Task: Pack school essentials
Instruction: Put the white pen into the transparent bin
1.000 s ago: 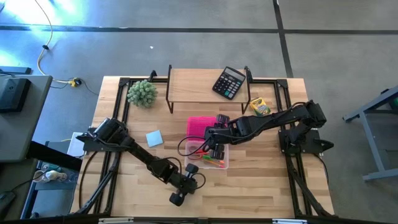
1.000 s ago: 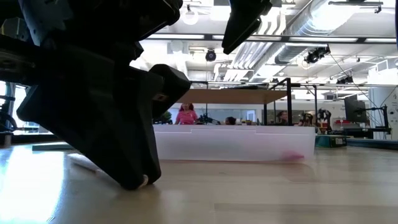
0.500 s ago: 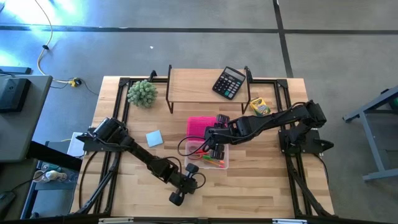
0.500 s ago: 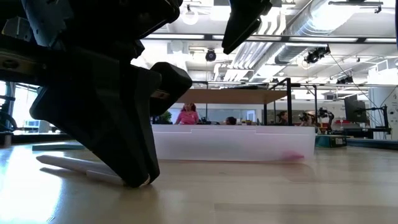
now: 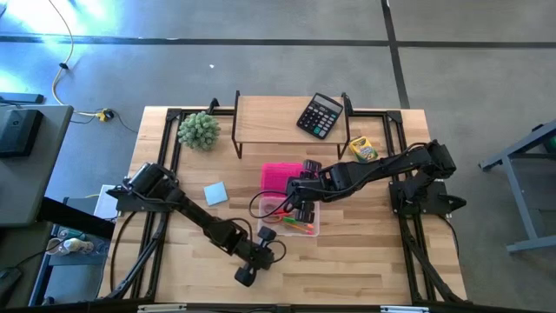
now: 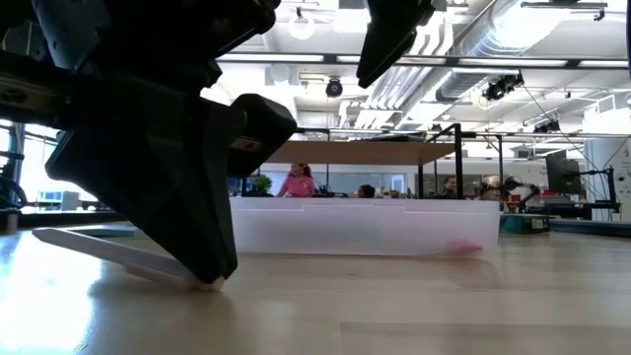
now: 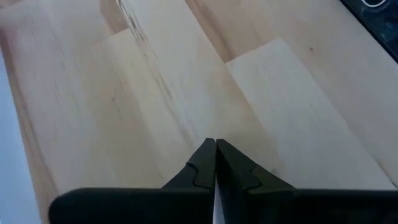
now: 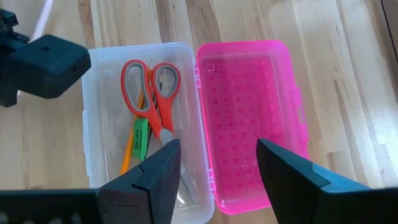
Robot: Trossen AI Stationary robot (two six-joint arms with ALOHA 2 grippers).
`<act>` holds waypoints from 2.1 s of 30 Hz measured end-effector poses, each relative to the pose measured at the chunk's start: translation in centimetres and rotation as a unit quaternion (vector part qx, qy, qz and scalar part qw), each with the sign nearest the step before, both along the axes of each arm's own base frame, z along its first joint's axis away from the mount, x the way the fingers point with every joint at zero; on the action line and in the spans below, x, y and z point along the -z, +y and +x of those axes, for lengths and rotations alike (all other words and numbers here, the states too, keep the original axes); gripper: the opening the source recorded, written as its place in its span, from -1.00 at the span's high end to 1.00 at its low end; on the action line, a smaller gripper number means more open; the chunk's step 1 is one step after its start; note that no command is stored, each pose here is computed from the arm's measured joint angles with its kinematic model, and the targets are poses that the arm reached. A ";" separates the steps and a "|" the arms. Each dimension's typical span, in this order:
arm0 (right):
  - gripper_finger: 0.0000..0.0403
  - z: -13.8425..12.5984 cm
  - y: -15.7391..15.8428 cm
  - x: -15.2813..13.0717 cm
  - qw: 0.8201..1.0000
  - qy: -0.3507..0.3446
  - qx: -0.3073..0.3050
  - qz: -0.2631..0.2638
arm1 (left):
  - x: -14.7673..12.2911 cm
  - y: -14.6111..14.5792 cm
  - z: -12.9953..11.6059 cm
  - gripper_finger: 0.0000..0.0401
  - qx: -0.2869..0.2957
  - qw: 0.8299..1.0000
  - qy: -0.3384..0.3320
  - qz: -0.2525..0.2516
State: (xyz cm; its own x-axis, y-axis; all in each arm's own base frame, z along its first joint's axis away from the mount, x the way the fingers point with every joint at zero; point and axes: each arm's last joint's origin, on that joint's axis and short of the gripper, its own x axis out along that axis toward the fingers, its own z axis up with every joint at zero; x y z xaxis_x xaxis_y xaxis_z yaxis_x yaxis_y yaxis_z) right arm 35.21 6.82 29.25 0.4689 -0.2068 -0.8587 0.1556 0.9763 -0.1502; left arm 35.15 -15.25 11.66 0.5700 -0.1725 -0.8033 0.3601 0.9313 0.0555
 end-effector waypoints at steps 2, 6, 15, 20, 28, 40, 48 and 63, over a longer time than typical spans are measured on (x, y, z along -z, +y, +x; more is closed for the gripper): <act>0.01 0.0 0.0 0.0 1.000 -0.001 0.001 0.000 | -0.2 0.0 -0.1 0.99 0.000 1.000 0.000 0.000; 0.01 0.0 0.0 0.0 1.000 0.000 0.000 0.000 | -0.2 0.1 -0.1 0.99 -0.002 1.000 -0.002 0.003; 0.01 0.0 0.0 0.0 1.000 0.003 -0.001 -0.001 | -0.3 0.1 -0.1 1.00 -0.007 1.000 -0.006 0.016; 0.01 -0.1 0.0 0.0 1.000 0.003 -0.001 -0.001 | -0.4 0.2 0.0 1.00 -0.009 1.000 -0.011 0.024; 0.01 -0.1 0.0 0.0 1.000 0.003 -0.001 -0.001 | -0.4 0.8 0.0 1.00 -0.024 0.998 -0.009 0.059; 0.01 -0.1 0.0 0.0 1.000 0.004 -0.001 -0.001 | -2.2 0.6 0.8 1.00 -0.031 0.992 0.007 0.124; 0.01 -0.2 0.4 0.1 1.000 0.008 -0.007 0.021 | -3.1 -0.2 -0.9 1.00 -0.046 0.985 0.054 0.158; 0.01 0.4 4.5 0.7 0.995 -0.037 0.013 0.097 | -5.8 -1.2 -8.2 1.00 -0.095 0.985 0.082 0.119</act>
